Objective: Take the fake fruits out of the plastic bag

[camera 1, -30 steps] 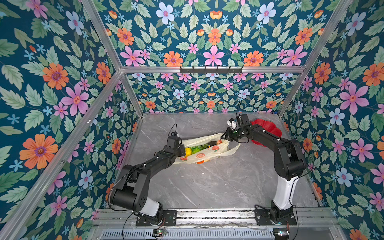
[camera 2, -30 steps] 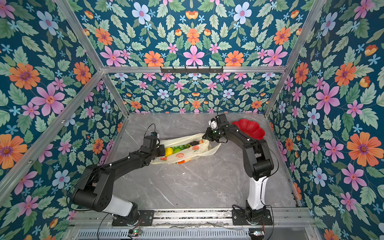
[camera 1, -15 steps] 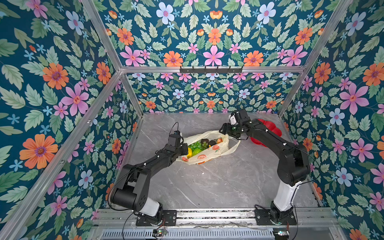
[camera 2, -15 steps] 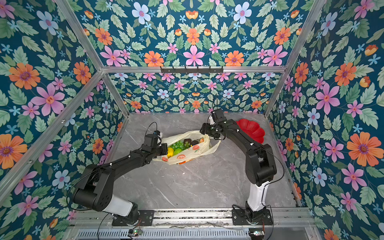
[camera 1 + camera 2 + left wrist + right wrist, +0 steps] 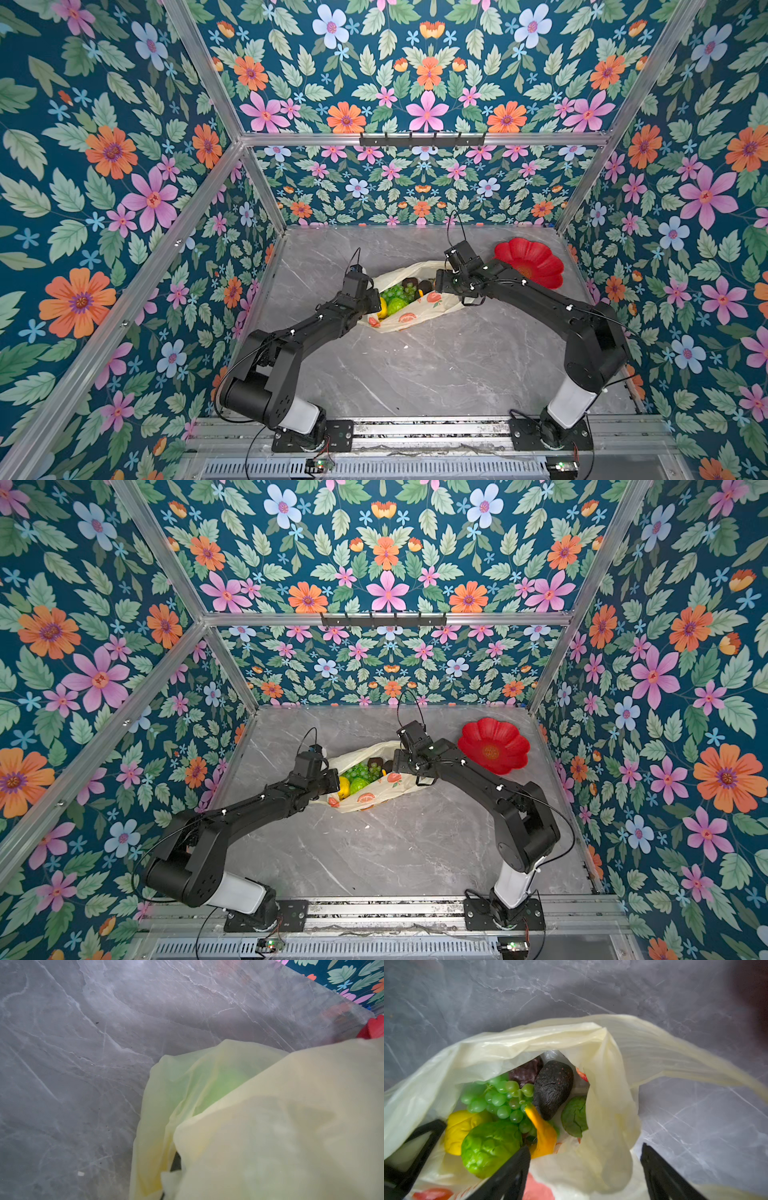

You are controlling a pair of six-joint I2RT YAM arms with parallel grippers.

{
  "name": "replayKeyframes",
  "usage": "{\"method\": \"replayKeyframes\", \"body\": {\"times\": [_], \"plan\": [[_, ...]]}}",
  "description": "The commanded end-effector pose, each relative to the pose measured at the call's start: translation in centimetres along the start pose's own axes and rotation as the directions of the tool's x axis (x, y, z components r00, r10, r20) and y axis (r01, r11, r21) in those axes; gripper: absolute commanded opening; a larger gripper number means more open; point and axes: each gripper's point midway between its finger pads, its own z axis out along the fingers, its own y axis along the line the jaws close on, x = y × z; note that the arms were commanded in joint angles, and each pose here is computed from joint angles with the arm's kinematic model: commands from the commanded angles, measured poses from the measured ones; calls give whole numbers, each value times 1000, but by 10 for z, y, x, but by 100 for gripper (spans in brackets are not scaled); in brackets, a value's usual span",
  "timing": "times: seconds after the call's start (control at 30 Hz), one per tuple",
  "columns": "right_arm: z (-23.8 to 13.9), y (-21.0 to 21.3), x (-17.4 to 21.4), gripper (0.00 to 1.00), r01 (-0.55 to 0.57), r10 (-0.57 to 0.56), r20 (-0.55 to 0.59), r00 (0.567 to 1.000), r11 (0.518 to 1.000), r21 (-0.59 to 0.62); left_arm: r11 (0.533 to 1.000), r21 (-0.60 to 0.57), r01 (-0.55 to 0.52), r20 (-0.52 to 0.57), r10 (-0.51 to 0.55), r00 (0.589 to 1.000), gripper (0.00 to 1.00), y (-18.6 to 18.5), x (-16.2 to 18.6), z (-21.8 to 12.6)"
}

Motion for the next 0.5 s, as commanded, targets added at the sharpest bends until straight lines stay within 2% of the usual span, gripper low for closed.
{"method": "replayKeyframes", "body": {"times": [0.0, 0.03, 0.1, 0.27, 0.37, 0.47], "plan": [[5, 8, 3, 78, -2, 2, -22, 1000, 1000, -7, 999, -35, 35, 29, -34, 999, 2, 5, -4, 0], [5, 6, 6, 74, 10, -10, -21, 1000, 1000, 3, 998, -48, 43, 31, -41, 999, 2, 8, -4, -1], [6, 2, 17, 60, 42, -42, -38, 998, 999, -7, 993, -90, 73, 39, -70, 997, 1, 18, -5, -1], [13, -30, 63, 30, 95, -92, -108, 990, 995, 21, 975, -131, 178, 65, -171, 983, 0, 50, -9, -1], [20, -42, 82, 19, 88, -86, -132, 988, 996, 13, 971, -111, 213, 68, -207, 976, 0, 58, -13, 2], [29, -43, 88, 15, 69, -69, -151, 986, 998, -2, 969, -94, 229, 45, -226, 973, 0, 59, -14, 9]]}}
